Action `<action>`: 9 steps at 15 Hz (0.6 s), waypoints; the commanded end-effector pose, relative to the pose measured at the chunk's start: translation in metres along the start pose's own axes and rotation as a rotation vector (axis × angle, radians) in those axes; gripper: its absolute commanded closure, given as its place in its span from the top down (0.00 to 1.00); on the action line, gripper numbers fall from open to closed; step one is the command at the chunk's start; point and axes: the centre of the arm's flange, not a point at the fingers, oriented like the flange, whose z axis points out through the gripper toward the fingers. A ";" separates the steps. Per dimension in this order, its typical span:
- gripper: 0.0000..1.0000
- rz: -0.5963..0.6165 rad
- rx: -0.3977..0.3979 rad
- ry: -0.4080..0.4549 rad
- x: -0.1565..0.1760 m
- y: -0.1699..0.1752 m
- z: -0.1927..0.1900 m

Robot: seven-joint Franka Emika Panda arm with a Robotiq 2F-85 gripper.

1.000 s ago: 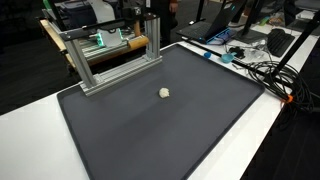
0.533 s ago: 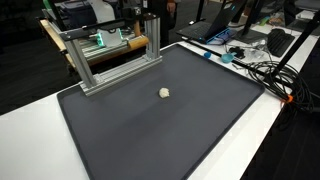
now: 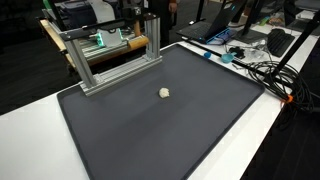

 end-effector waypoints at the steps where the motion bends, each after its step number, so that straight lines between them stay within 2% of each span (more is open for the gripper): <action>1: 1.00 0.041 -0.021 0.015 0.001 -0.003 0.012; 5: 1.00 0.050 -0.030 -0.008 0.005 0.015 0.015; 9: 1.00 0.029 0.046 -0.032 -0.004 0.023 0.022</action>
